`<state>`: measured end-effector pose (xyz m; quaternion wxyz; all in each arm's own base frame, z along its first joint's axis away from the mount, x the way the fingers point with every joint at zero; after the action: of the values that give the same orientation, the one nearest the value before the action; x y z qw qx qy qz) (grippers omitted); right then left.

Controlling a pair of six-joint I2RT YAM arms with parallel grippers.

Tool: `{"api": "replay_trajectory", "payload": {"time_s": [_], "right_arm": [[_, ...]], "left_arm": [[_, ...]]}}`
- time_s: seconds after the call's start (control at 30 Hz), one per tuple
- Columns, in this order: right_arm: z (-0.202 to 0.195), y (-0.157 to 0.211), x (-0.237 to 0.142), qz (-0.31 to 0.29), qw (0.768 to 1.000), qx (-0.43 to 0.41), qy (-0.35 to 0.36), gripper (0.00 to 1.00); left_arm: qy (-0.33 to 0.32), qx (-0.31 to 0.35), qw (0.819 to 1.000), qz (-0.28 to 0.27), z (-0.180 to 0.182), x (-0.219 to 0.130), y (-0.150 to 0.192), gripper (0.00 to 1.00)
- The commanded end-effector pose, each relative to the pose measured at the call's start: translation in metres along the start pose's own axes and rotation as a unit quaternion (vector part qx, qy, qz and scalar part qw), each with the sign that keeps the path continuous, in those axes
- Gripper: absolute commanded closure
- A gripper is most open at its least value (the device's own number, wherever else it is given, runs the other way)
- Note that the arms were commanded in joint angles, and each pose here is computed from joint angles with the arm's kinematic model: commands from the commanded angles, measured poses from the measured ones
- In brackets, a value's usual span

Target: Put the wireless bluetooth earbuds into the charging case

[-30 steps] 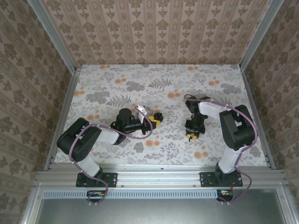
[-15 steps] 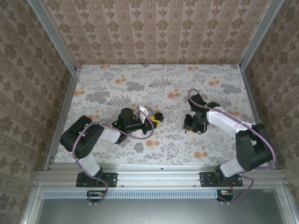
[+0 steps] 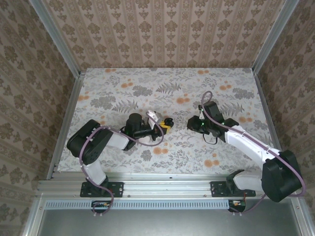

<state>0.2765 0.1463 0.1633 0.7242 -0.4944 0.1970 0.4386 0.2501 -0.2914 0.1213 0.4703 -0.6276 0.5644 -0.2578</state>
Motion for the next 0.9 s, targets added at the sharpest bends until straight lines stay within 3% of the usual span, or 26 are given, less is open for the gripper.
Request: {"api": "replay_trajectory", "payload": {"time_s": [0.0,0.3,0.87], "right_arm": [[0.016,-0.017,-0.006,-0.061,0.997,-0.035,-0.045,0.79],[0.044,-0.029,-0.016,-0.129,0.981,-0.085,-0.119,0.79],[0.072,-0.027,0.001,-0.128,0.971,-0.117,-0.166,0.79]], "left_arm": [[0.019,0.023,0.999,-0.018,-0.005,0.004,-0.012,0.93],[0.032,0.021,0.999,-0.026,-0.012,0.003,-0.021,0.93],[0.039,0.009,0.998,-0.045,-0.017,0.0,-0.033,0.93]]}}
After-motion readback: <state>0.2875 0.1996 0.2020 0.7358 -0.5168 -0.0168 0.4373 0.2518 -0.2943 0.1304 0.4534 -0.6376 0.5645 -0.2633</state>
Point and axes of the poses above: each hand's point on the last joint's axis, 136 mm out from that joint toward the fingers, its own x axis out along the fingers, its own z axis along the line the jaws close on, y = z × x, the point moved 5 cm from there along -x, back along the fingers, and after that the axes turned 13 degrees about -x, right-handed, at the moved point
